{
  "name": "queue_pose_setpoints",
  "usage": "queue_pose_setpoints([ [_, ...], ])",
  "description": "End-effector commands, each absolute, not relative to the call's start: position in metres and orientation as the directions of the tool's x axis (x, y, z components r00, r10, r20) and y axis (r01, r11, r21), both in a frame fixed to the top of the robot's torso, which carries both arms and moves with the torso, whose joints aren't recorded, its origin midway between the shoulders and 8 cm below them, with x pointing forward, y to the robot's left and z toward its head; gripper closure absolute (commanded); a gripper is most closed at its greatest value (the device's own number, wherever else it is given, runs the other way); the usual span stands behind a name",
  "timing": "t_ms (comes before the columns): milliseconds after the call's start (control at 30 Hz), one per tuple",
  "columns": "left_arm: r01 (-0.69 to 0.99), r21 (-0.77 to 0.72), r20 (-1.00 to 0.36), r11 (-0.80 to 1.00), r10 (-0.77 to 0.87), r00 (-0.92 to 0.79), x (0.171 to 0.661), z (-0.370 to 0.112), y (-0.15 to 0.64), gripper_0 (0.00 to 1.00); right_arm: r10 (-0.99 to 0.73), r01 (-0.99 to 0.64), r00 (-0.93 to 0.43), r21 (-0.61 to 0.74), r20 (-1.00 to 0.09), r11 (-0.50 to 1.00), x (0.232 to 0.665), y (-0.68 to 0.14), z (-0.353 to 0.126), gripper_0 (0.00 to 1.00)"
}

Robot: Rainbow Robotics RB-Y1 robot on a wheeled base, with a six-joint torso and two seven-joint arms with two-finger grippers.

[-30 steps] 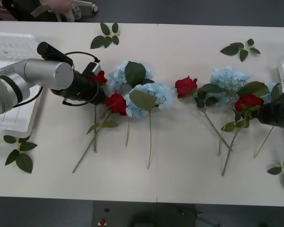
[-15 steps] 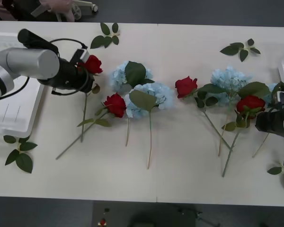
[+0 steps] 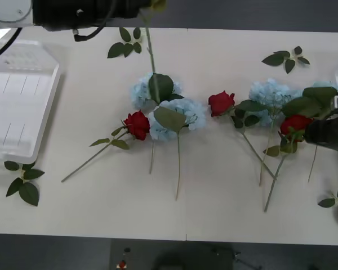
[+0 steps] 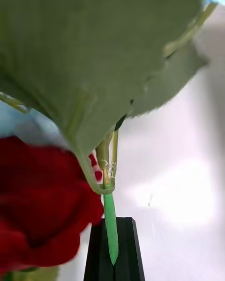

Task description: Put the red flowers into the right box and the blue flowers into the left box

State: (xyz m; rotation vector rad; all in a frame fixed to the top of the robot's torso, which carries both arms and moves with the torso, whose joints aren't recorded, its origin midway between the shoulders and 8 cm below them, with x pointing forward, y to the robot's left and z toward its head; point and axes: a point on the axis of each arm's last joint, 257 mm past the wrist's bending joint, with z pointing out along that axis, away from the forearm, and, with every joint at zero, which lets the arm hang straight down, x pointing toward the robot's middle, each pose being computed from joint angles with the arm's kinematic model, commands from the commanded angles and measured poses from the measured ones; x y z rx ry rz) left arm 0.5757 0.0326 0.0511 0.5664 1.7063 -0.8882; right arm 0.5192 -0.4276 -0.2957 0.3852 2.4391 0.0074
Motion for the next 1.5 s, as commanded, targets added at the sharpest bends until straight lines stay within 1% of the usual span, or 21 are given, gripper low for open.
queue_pose_setpoints([
  [33,0.811,-0.281,-0.960,0.513,-0.141,-0.243,0.533,0.049,-0.016,1.00,0.220,0.179,-0.702,0.131,-0.677,0.975,0.538,-0.415,-0.241,1.00],
  [167,0.845,-0.238,-0.971,0.480,-0.129,-0.200,0.513,0.045,-0.044,1.00,0.165,0.099,-0.700,0.135,-0.695,0.986,0.539,-0.416,-0.212,1.00],
  [333,0.858,-0.280,-0.957,0.431,-0.199,-0.212,0.504,0.055,-0.072,1.00,0.064,-0.046,-0.671,0.127,-0.739,0.991,0.534,-0.407,-0.184,1.00],
  [433,0.857,-0.301,-0.947,0.418,-0.237,-0.217,0.505,0.058,-0.083,1.00,0.020,-0.149,-0.638,0.149,-0.770,0.978,0.526,-0.388,-0.165,1.00],
  [500,0.857,-0.305,-0.944,0.415,-0.253,-0.214,0.506,0.062,-0.085,1.00,0.037,-0.193,-0.627,0.201,-0.778,0.960,0.522,-0.376,-0.155,1.00],
  [567,0.858,-0.304,-0.943,0.413,-0.256,-0.211,0.505,0.063,-0.086,1.00,0.071,-0.257,-0.611,0.282,-0.788,0.924,0.514,-0.359,-0.142,1.00],
  [700,0.856,-0.304,-0.944,0.418,-0.253,-0.212,0.506,0.061,-0.084,1.00,0.058,-0.353,-0.560,0.301,-0.826,0.886,0.508,-0.347,-0.119,1.00],
  [767,0.855,-0.305,-0.943,0.419,-0.257,-0.211,0.507,0.062,-0.082,1.00,0.049,-0.369,-0.543,0.291,-0.838,0.883,0.509,-0.349,-0.114,1.00],
  [933,0.854,-0.307,-0.941,0.421,-0.267,-0.206,0.509,0.065,-0.080,1.00,0.085,-0.353,-0.548,0.322,-0.832,0.878,0.510,-0.355,-0.117,1.00],
  [1200,0.852,-0.304,-0.942,0.426,-0.270,-0.201,0.510,0.066,-0.078,1.00,0.202,-0.212,-0.581,0.386,-0.789,0.898,0.520,-0.405,-0.143,1.00],
  [1333,0.852,-0.300,-0.943,0.428,-0.268,-0.198,0.511,0.066,-0.078,1.00,0.214,-0.145,-0.598,0.366,-0.773,0.919,0.522,-0.432,-0.159,1.00],
  [1500,0.853,-0.296,-0.944,0.430,-0.265,-0.195,0.511,0.066,-0.078,1.00,0.187,-0.072,-0.615,0.290,-0.766,0.954,0.523,-0.465,-0.177,1.00],
])
